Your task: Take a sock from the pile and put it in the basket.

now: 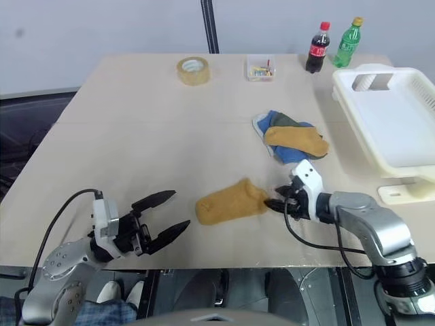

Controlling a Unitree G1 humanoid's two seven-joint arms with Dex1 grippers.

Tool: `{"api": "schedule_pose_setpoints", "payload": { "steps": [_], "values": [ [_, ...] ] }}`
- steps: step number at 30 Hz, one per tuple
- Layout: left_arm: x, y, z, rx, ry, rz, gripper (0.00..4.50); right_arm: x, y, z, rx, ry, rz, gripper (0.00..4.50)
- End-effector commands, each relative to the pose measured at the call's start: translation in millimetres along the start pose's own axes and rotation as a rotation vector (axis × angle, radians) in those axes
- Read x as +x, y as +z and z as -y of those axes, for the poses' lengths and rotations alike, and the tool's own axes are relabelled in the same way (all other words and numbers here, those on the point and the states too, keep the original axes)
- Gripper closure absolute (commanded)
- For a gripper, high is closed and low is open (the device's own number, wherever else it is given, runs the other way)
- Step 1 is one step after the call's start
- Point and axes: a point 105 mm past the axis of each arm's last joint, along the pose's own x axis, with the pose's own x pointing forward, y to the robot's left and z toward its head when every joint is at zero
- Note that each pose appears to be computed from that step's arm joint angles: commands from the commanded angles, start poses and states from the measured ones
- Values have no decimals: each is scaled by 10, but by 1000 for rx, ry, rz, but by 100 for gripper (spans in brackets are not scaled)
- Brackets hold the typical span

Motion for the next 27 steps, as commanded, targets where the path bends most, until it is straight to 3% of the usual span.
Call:
{"api": "schedule_pose_setpoints", "payload": {
  "steps": [1,5,11,19,27],
  "values": [
    [-2,57,-12,30,-5,16,0,-147,137,-15,-24,-33,48,4],
    [-6,61,-25,32,-12,14,0,-291,191,4,-49,-45,60,4],
    [52,117,-84,30,-13,64,0,-280,702,333,-227,-227,241,4],
    [158,318,-192,50,-1,160,0,109,929,674,-463,-365,237,4],
    [165,316,-210,59,7,159,0,516,1056,753,-437,-365,250,4]
  ]
}}
